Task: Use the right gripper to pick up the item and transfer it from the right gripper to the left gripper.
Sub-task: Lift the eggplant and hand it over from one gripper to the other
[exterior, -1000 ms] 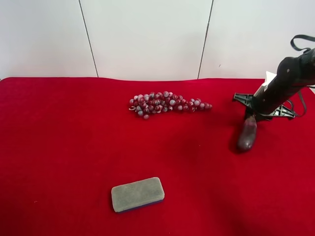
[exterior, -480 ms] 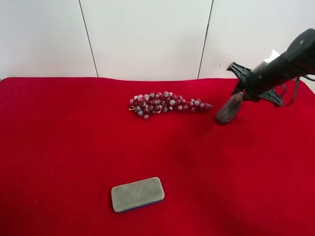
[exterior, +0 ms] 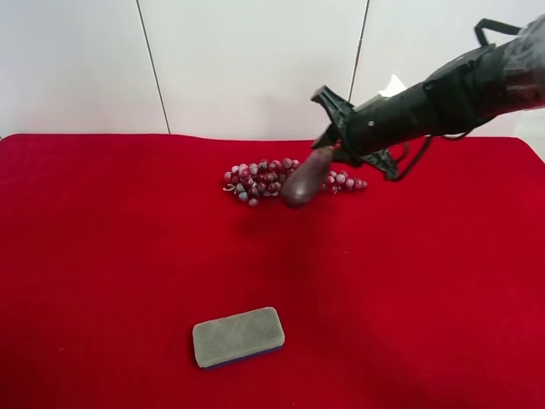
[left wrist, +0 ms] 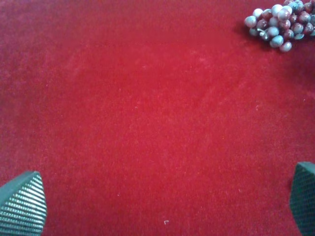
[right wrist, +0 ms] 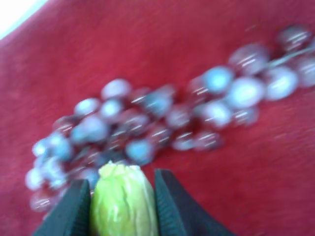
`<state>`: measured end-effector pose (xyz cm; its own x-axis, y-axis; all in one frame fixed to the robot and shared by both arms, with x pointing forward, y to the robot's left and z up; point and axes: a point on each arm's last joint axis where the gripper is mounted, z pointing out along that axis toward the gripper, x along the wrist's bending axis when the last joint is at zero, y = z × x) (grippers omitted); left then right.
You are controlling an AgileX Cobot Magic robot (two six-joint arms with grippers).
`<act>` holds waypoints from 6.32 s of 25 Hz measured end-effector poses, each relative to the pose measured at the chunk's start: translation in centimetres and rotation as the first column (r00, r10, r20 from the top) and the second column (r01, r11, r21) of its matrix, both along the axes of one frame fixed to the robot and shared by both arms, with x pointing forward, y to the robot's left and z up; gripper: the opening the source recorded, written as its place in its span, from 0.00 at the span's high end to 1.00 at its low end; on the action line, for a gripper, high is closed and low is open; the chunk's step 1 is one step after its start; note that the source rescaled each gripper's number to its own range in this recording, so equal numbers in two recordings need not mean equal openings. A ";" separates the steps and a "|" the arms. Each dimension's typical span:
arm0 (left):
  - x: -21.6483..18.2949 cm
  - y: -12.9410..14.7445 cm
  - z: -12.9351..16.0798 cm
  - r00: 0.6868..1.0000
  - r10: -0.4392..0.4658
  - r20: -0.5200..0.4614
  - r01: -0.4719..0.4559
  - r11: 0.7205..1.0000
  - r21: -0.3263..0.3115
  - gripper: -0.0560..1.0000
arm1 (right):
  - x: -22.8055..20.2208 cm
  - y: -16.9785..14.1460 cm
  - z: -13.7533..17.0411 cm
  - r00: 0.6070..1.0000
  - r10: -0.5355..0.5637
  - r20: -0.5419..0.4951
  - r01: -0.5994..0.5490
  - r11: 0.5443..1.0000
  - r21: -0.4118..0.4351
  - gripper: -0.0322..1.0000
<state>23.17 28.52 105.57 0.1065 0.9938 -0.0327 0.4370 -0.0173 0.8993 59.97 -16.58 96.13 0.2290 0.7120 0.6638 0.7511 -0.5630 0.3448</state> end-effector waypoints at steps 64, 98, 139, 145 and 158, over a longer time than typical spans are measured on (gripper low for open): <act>4.3 -0.7 -0.1 0.964 -0.110 -0.241 0.094 0.993 -0.077 0.00 | -1.5 11.1 7.2 0.925 0.254 0.282 -0.306 0.939 0.156 0.97; 14.5 -5.0 3.4 0.830 -0.501 -0.244 0.496 0.864 -0.089 0.04 | -1.3 11.0 7.2 0.930 0.239 0.281 -0.287 0.947 0.145 0.97; 22.0 -11.7 2.6 0.702 -0.631 -0.330 0.657 0.753 -0.043 0.00 | -1.2 10.8 7.1 0.933 0.225 0.281 -0.271 0.953 0.136 0.97; 22.3 -11.7 2.7 0.720 -0.623 -0.304 0.647 0.762 -0.029 0.00 | -1.2 10.8 7.1 0.933 0.225 0.281 -0.271 0.953 0.136 0.97; 25.5 -13.2 2.3 0.718 -0.616 -0.325 0.643 0.765 -0.031 0.00 | -1.2 10.8 7.1 0.933 0.224 0.281 -0.270 0.953 0.136 0.97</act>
